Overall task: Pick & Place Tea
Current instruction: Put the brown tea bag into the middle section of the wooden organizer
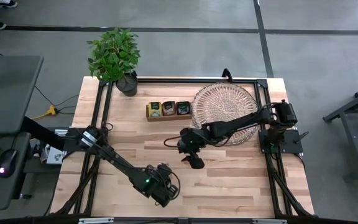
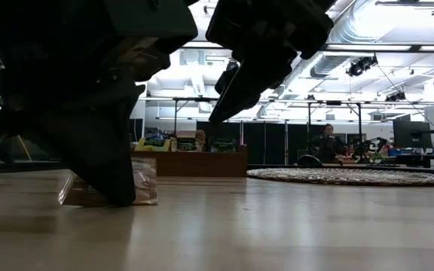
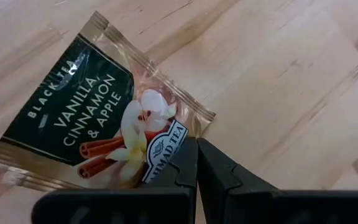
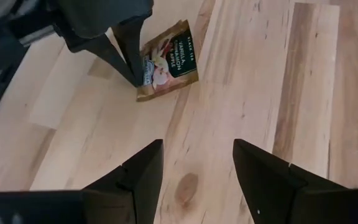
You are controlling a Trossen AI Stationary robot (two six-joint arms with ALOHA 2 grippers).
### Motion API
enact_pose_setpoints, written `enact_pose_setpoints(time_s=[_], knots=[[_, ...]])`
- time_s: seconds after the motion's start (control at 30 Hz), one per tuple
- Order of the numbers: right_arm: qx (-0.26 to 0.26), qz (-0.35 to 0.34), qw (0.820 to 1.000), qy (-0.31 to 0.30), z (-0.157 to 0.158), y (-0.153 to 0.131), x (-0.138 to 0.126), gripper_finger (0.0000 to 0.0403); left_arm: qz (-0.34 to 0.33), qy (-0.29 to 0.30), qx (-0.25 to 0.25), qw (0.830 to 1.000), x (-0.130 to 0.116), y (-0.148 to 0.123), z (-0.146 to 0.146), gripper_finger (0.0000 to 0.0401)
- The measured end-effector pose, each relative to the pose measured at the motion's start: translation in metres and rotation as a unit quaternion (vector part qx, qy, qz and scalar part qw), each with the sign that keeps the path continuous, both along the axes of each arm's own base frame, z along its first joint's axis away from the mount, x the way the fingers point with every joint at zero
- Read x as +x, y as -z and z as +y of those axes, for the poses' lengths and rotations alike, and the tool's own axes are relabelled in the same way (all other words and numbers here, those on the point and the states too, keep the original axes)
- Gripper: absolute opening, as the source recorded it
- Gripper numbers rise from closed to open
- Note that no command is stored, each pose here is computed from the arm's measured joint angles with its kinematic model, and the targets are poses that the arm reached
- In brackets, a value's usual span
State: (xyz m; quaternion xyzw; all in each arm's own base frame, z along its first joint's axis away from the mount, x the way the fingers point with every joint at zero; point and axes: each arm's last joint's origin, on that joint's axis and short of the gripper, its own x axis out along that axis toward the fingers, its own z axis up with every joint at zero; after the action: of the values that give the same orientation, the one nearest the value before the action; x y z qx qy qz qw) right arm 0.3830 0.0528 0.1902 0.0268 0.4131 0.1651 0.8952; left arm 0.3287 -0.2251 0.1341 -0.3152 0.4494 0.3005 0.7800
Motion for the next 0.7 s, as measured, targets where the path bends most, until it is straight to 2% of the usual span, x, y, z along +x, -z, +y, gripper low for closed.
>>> enact_pose_setpoints(time_s=[0.27, 0.43, 0.7], knots=[[0.027, -0.007, 1.000, 0.007, 0.000, -0.001, 0.002, 0.0190, 0.010, 0.026, 0.038, 0.999, -0.009, 0.027, -0.016, 0.0001], [0.070, -0.030, 0.997, 0.016, 0.002, 0.000, 0.009, 0.0189, -0.004, 0.054, 0.074, 0.996, -0.016, 0.034, -0.026, 0.0001], [0.137, -0.024, 0.989, 0.053, 0.003, 0.030, 0.009, 0.0193, -0.008, 0.076, 0.102, 0.992, -0.021, 0.039, -0.028, 0.0001]])
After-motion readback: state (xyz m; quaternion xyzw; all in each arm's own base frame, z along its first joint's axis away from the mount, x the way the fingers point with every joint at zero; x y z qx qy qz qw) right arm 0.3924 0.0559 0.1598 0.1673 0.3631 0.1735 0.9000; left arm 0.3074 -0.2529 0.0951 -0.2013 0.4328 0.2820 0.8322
